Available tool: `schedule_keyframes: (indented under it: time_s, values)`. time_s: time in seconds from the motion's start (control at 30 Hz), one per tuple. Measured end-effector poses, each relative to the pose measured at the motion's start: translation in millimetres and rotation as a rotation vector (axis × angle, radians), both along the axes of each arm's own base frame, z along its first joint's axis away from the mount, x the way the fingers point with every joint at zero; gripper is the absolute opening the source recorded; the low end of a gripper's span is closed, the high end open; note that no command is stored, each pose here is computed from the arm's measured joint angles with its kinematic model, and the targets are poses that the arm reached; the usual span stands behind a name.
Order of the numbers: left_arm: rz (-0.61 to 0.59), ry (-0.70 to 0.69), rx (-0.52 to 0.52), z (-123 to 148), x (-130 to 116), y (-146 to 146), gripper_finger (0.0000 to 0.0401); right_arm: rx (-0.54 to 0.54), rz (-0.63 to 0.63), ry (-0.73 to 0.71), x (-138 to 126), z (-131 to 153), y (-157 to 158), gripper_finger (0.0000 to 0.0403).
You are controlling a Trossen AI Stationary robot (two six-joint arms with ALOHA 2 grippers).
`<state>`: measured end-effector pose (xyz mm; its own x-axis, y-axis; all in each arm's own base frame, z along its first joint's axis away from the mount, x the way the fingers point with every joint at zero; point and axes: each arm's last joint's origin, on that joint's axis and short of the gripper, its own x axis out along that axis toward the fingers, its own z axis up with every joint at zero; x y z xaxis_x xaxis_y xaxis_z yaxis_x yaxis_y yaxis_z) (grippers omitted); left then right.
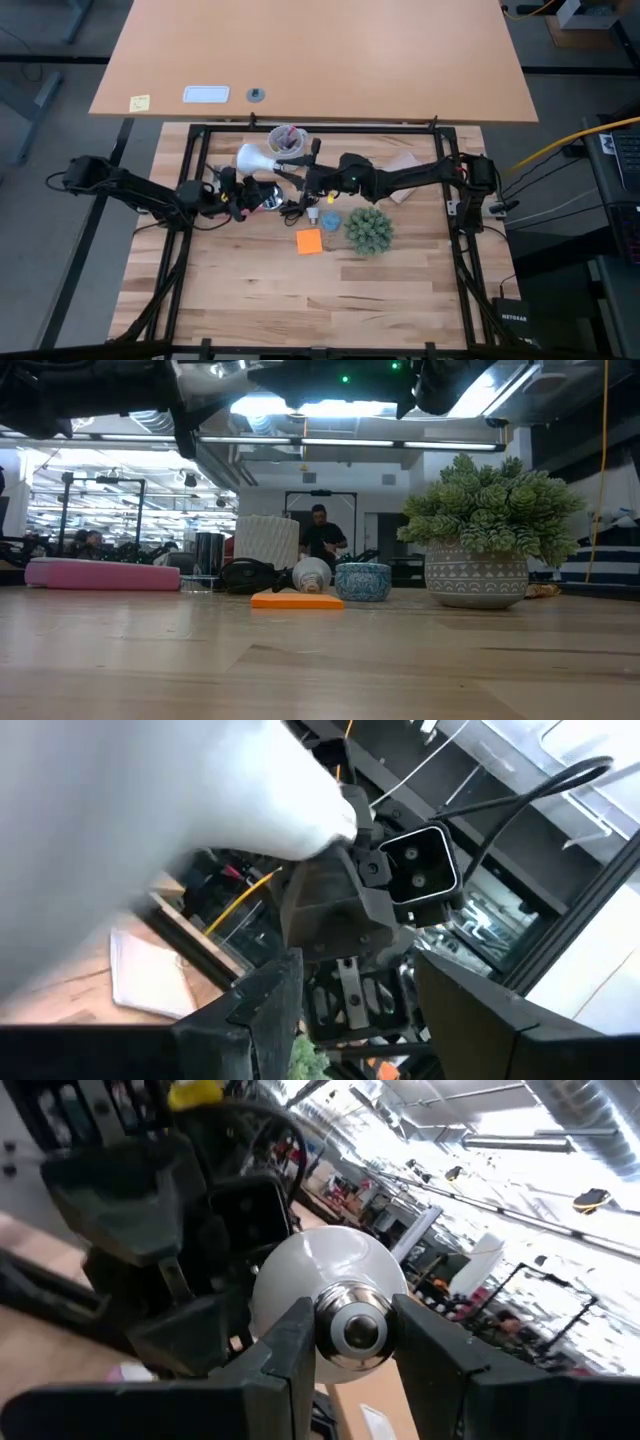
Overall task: Screw lightbulb
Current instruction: Insert the lightbulb into the silver lamp
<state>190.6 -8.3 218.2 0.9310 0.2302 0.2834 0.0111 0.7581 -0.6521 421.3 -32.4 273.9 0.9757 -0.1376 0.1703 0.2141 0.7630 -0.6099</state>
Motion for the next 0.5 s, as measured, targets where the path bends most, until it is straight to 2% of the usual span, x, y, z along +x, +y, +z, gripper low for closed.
schedule_keyframes:
  time_s: [0.27, 0.37, 0.5]
  values:
    - [-0.007, 0.084, -0.013, -10, -1, 0, 0.0186, -0.113, -0.081, 0.133, 1, -11, -2, 0.0117]
    - [-0.016, 0.093, -0.093, -13, -1, 0, 0.0186, -0.128, -0.091, 0.145, 1, -12, -2, 0.0117]
    - [-0.035, 0.125, -0.249, -20, -1, 0, 0.0186, -0.176, -0.100, 0.152, 1, -12, -2, 0.0117]
